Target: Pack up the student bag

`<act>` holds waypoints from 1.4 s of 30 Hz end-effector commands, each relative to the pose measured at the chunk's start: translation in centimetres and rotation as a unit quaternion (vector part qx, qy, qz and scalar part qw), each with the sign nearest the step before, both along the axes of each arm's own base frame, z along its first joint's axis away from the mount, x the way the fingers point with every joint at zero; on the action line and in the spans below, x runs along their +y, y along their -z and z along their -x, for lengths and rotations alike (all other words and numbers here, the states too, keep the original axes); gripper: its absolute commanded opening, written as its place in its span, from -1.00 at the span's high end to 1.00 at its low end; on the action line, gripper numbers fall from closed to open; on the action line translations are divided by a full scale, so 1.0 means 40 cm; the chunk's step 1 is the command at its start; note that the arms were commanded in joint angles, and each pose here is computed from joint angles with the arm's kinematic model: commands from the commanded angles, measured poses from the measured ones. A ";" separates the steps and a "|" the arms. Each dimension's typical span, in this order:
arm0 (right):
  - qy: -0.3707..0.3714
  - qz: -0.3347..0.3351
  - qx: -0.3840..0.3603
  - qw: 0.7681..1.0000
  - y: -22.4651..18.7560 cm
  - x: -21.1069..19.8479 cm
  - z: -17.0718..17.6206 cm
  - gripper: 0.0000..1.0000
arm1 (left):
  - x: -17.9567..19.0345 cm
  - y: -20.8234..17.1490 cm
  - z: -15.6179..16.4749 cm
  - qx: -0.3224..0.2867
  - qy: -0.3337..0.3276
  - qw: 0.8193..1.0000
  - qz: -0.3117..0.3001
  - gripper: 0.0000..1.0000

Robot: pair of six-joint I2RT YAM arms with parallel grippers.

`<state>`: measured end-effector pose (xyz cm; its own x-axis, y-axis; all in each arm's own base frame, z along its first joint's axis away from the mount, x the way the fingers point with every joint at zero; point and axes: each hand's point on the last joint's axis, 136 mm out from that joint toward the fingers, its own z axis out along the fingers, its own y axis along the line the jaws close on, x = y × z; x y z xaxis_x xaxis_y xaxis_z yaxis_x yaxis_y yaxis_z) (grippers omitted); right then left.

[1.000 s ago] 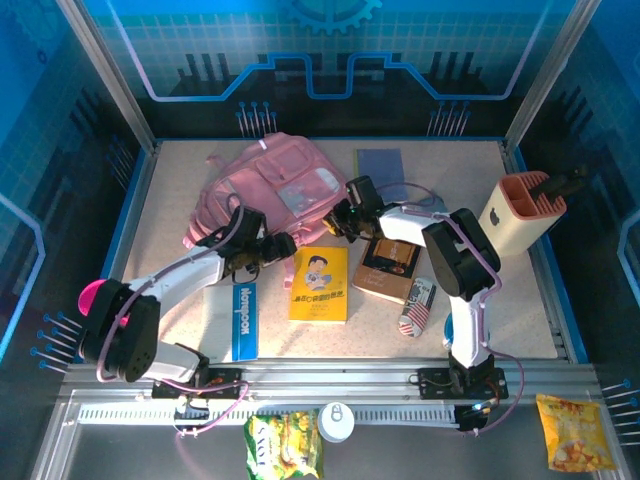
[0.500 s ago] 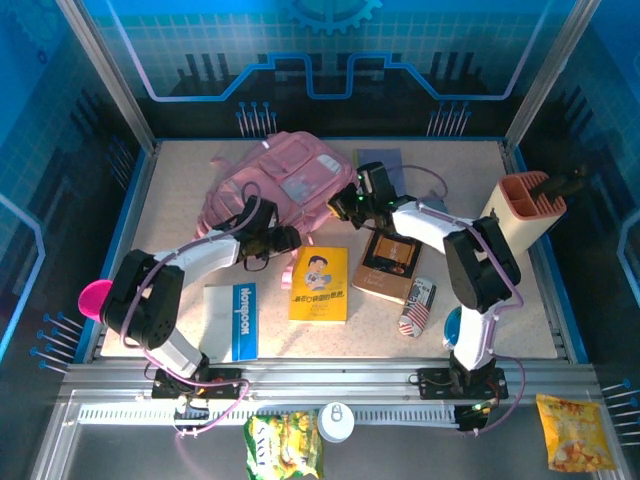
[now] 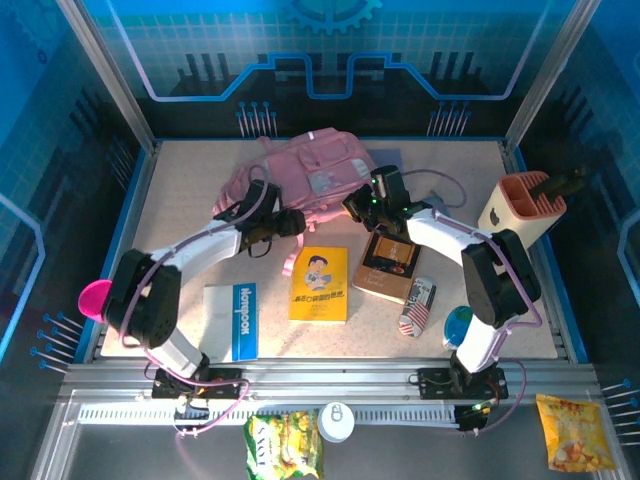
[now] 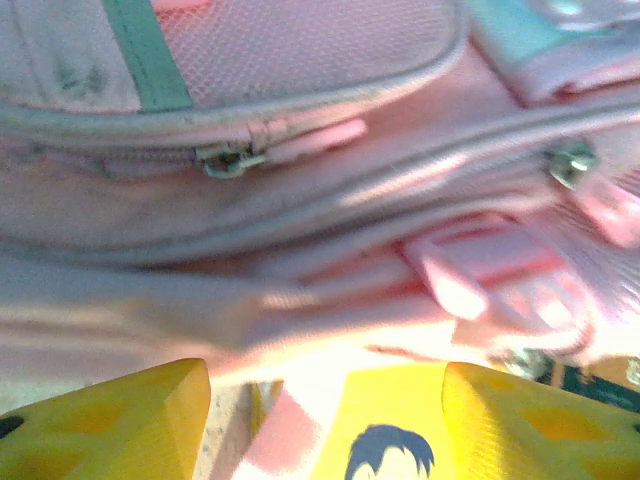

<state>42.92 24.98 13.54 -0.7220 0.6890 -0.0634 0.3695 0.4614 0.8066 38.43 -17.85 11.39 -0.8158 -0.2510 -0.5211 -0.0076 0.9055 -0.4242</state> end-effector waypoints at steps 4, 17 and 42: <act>-0.022 -0.045 -0.041 0.998 -0.104 0.035 -0.010 0.94 | -0.058 -0.049 0.092 -0.046 0.058 0.997 -0.001 -0.28; -0.029 -0.055 -0.044 0.997 -0.123 0.044 -0.004 0.94 | -0.159 0.002 -0.003 -0.035 0.082 0.996 -0.002 0.11; -0.034 -0.060 -0.043 0.997 -0.123 0.046 -0.004 0.96 | -0.203 -0.005 -0.053 -0.124 0.172 0.976 -0.043 -0.18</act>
